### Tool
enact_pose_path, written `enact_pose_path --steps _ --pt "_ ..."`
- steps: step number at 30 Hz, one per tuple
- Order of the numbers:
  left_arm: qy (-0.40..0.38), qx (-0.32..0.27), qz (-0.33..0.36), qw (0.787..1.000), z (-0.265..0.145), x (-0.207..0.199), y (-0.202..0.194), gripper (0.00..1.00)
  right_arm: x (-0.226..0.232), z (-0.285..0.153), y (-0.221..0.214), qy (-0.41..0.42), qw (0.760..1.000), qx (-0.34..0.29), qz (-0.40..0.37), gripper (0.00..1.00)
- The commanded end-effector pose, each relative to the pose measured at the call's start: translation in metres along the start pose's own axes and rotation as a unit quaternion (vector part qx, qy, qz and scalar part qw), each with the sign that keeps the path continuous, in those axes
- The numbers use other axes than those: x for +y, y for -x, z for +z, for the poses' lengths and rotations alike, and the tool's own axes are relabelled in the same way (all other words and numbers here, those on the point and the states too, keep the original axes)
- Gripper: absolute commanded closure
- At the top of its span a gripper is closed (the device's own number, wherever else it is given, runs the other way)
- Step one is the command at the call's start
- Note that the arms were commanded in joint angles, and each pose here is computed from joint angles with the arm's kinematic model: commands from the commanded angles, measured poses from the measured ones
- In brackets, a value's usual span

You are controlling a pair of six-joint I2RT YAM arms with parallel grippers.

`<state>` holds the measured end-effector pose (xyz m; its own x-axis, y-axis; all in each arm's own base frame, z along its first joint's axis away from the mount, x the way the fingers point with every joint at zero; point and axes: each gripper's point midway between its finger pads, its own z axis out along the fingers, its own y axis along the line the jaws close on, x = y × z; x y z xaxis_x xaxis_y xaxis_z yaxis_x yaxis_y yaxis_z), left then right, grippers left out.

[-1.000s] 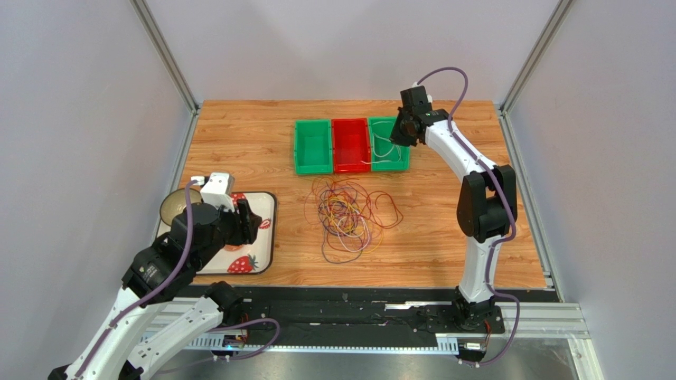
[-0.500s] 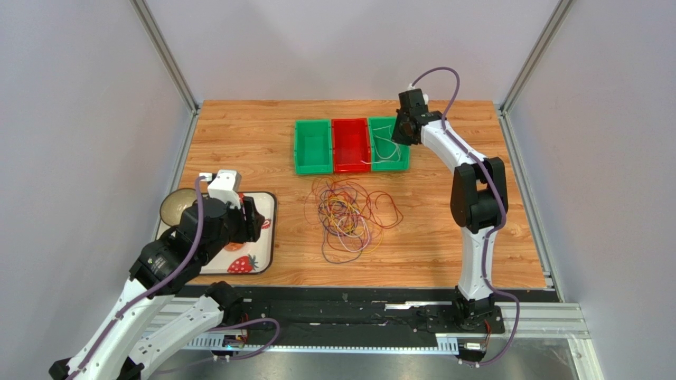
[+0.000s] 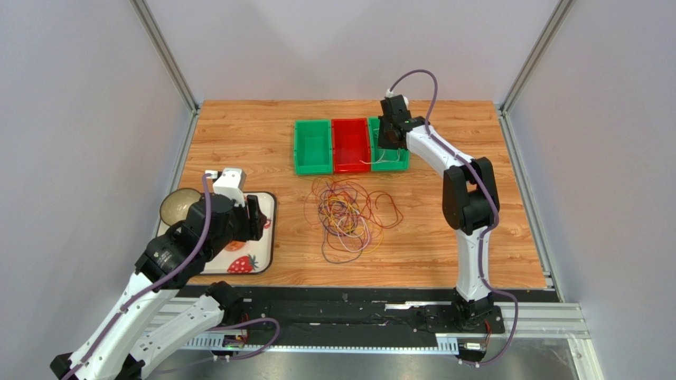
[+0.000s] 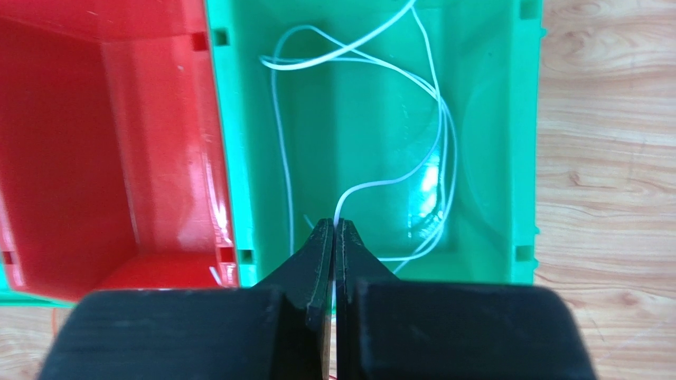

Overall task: Untangle the cables
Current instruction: Place the cable in the bin.

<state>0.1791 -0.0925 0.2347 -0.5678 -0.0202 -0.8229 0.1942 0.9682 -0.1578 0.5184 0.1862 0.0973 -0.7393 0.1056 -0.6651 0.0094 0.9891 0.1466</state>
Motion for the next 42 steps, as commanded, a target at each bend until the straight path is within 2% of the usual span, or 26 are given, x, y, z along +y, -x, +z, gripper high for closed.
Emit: enact_pose_path --steps 1,3,4,7,10,17,23,24,27,28,30,31,37,42 --pt "-0.008 -0.015 0.001 1.0 -0.002 -0.003 0.007 0.39 -0.011 -0.008 0.014 -0.026 1.0 -0.009 -0.013 0.96" --pt "-0.009 -0.017 0.0 1.0 -0.003 -0.003 0.007 0.39 -0.009 -0.016 0.02 -0.025 0.999 -0.015 -0.017 0.86" --pt "-0.009 -0.016 0.001 1.0 -0.002 -0.003 0.007 0.39 -0.011 -0.02 0.022 -0.031 0.999 -0.014 -0.017 0.72" --pt "-0.011 -0.018 0.0 1.0 -0.004 -0.003 0.008 0.39 -0.011 -0.032 0.029 -0.033 0.999 -0.02 -0.021 0.53" --pt "-0.012 -0.021 -0.001 1.0 -0.005 -0.003 0.008 0.39 -0.009 -0.044 0.036 -0.033 0.999 -0.028 -0.025 0.46" --pt "-0.014 -0.027 -0.004 1.0 -0.007 -0.002 0.009 0.39 -0.005 -0.082 0.049 -0.039 0.997 -0.036 -0.051 0.39" --pt "-0.014 -0.021 -0.002 1.0 -0.005 -0.003 0.007 0.39 -0.009 -0.119 0.052 -0.039 0.997 -0.054 -0.041 0.38" --pt "-0.015 -0.02 -0.002 1.0 -0.005 -0.004 0.007 0.39 -0.008 -0.118 0.039 -0.028 0.998 -0.04 -0.038 0.38" --pt "-0.019 -0.015 -0.002 1.0 0.0 -0.007 0.006 0.39 0.008 -0.136 0.032 0.018 0.999 -0.051 -0.007 0.39" --pt "-0.022 -0.013 -0.001 1.0 0.004 -0.01 0.007 0.38 0.005 -0.13 0.013 0.018 0.999 -0.034 -0.006 0.39" --pt "-0.027 -0.003 0.0 1.0 0.011 -0.015 0.005 0.38 0.016 -0.145 0.01 0.041 0.998 -0.054 -0.006 0.39" --pt "-0.029 0.005 -0.005 1.0 0.019 -0.02 0.005 0.38 0.012 -0.14 -0.009 0.034 0.999 -0.039 -0.01 0.39" --pt "-0.086 0.031 -0.018 0.996 0.063 -0.063 0.01 0.38 0.04 -0.172 -0.045 0.1 0.995 -0.028 0.01 0.4" --pt "-0.104 0.042 -0.01 0.994 0.098 -0.086 0.02 0.39 0.044 -0.184 -0.089 0.14 0.99 -0.009 0.015 0.4"
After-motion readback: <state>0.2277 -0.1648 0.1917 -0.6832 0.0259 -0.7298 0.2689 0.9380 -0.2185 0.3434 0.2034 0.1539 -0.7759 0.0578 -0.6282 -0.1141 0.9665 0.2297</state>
